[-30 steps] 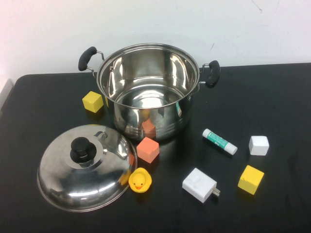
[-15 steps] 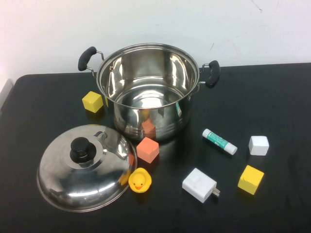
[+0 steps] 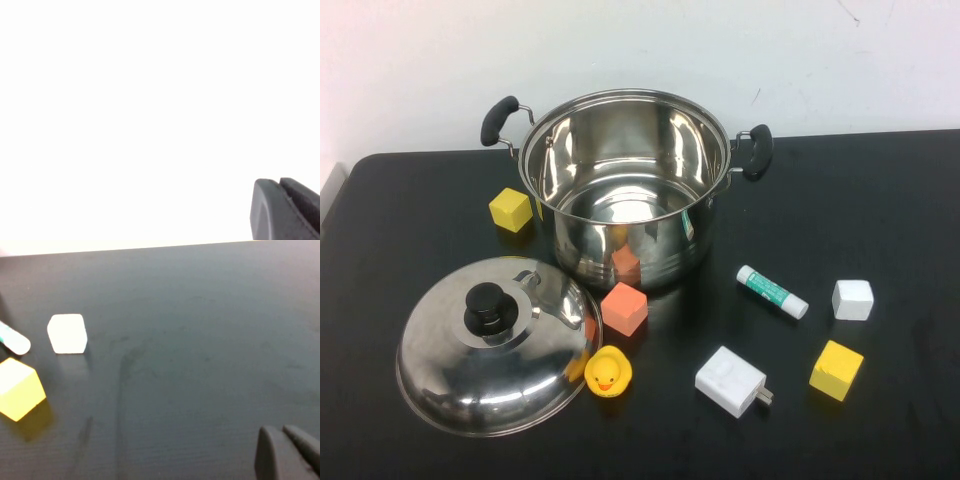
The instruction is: Cover the pot
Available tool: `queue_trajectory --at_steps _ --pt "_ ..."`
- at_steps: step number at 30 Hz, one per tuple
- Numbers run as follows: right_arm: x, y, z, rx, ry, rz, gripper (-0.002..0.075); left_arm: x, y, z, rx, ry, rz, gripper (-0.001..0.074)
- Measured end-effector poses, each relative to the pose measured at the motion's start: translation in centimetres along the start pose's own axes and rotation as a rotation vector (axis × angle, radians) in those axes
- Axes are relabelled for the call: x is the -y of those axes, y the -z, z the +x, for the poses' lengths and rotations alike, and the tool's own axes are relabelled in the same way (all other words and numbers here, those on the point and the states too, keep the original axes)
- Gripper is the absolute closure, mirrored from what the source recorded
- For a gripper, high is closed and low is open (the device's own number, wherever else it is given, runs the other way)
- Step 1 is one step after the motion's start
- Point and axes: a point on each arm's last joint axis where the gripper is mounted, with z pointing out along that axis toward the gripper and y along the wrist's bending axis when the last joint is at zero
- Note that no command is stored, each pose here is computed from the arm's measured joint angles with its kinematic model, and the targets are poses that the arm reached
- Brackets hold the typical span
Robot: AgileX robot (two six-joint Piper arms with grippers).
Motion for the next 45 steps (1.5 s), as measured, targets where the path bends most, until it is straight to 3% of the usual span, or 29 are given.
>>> queue_trajectory --at_steps 6,10,13,18,21,26,29,33,38,45 --pt "0.0 0.0 0.0 0.0 0.0 0.0 0.0728 0.0 0.0 -0.8 0.089 0.027 -0.001 0.0736" --pt "0.0 0.0 0.0 0.0 0.0 0.0 0.0728 0.1 -0.4 -0.7 -0.047 -0.029 -0.024 0.0736" --pt "0.0 0.0 0.0 0.0 0.0 0.0 0.0728 0.7 -1.5 -2.4 -0.105 -0.094 -0.017 0.0736" --pt "0.0 0.0 0.0 0.0 0.0 0.0 0.0728 1.3 -4.9 -4.3 -0.138 -0.053 -0.029 0.0736" --pt "0.0 0.0 0.0 0.0 0.0 0.0 0.0728 1.3 -7.1 -3.7 -0.172 -0.027 -0.036 0.0736" --pt "0.0 0.0 0.0 0.0 0.0 0.0 0.0728 1.3 -10.7 -0.5 -0.241 -0.132 0.036 0.0727" --pt "0.0 0.0 0.0 0.0 0.0 0.0 0.0728 1.5 -12.4 2.5 -0.333 -0.159 0.112 0.0654" --pt "0.0 0.0 0.0 0.0 0.0 0.0 0.0728 1.7 -14.1 6.4 -0.432 -0.155 0.226 0.0456" --pt "0.0 0.0 0.0 0.0 0.0 0.0 0.0728 1.3 -15.4 11.0 -0.59 -0.108 0.267 0.0239" --pt "0.0 0.0 0.0 0.0 0.0 0.0 0.0728 0.4 -14.7 16.0 -0.767 -0.101 0.283 0.0187"
